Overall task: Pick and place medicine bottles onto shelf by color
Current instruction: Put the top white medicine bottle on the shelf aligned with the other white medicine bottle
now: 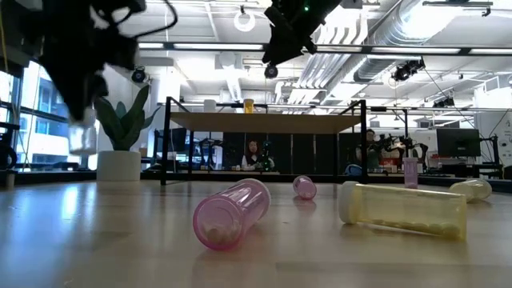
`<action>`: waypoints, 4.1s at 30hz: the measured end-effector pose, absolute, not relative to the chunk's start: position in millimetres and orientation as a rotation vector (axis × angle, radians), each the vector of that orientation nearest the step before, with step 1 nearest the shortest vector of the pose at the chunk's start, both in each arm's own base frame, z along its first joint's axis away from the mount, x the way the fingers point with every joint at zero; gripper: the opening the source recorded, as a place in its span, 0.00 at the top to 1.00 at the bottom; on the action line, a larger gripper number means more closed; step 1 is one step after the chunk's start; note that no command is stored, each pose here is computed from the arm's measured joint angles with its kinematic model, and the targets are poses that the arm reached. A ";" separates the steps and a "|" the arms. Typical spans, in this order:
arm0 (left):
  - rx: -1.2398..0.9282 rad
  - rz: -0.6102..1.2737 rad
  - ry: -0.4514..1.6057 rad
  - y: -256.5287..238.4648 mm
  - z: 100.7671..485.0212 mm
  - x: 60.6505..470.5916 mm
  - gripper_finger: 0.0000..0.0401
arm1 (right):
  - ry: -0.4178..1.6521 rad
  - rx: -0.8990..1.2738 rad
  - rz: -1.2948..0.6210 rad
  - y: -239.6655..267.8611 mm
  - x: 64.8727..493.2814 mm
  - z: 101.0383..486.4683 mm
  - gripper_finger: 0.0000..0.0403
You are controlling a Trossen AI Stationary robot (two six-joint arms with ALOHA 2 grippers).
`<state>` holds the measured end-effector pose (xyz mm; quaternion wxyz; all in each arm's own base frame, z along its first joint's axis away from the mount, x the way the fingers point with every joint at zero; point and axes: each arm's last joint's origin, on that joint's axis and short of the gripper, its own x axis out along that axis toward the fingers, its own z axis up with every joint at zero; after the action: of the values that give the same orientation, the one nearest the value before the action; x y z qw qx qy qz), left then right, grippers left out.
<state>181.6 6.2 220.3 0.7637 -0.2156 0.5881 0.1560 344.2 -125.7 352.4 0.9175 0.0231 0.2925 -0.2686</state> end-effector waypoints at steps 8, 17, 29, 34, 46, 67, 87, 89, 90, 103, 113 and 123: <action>-0.412 0.365 1.055 25.1 287.0 198.7 0.66 | 0.580 0.061 -0.602 -138.4 325.9 365.6 0.62; -0.304 0.569 0.783 72.3 364.4 191.9 0.66 | 0.600 0.102 -0.608 -155.6 309.8 368.7 0.62; -0.333 0.802 0.768 150.9 409.0 205.4 0.66 | 0.672 0.097 -0.657 -177.0 293.9 364.3 0.62; -0.376 0.829 0.893 174.0 405.8 221.7 0.66 | 0.712 0.089 -0.669 -183.3 287.8 361.8 0.62; -0.449 0.816 1.142 201.6 369.0 258.4 0.66 | 0.724 0.093 -0.694 -191.6 281.7 361.0 0.62; -0.598 0.842 1.239 224.6 329.7 275.7 0.66 | 0.731 0.073 -0.673 -191.2 282.0 360.8 0.62; -0.661 0.858 1.209 228.8 328.6 274.6 0.64 | 0.731 0.073 -0.673 -191.2 282.0 360.7 0.62; -0.660 0.860 1.209 228.9 328.6 274.6 0.63 | 0.731 0.072 -0.673 -191.2 282.0 360.8 0.62; -0.657 0.863 1.210 229.0 328.6 274.5 0.62 | 0.732 0.073 -0.673 -191.1 282.0 360.7 0.62; -0.645 0.874 1.196 230.2 329.0 275.4 0.58 | 0.745 0.069 -0.669 -190.8 281.5 359.9 0.62; -0.630 0.890 1.185 231.3 329.4 276.0 0.58 | 0.749 0.070 -0.668 -190.6 281.1 359.7 0.62; -0.585 0.885 1.203 231.4 330.2 274.8 0.58 | 0.749 0.070 -0.668 -190.6 281.1 359.7 0.62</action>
<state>274.8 231.4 330.2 0.6953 -0.2621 0.5389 0.3968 281.1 -190.6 359.7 0.8762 0.0334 0.3587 -0.3201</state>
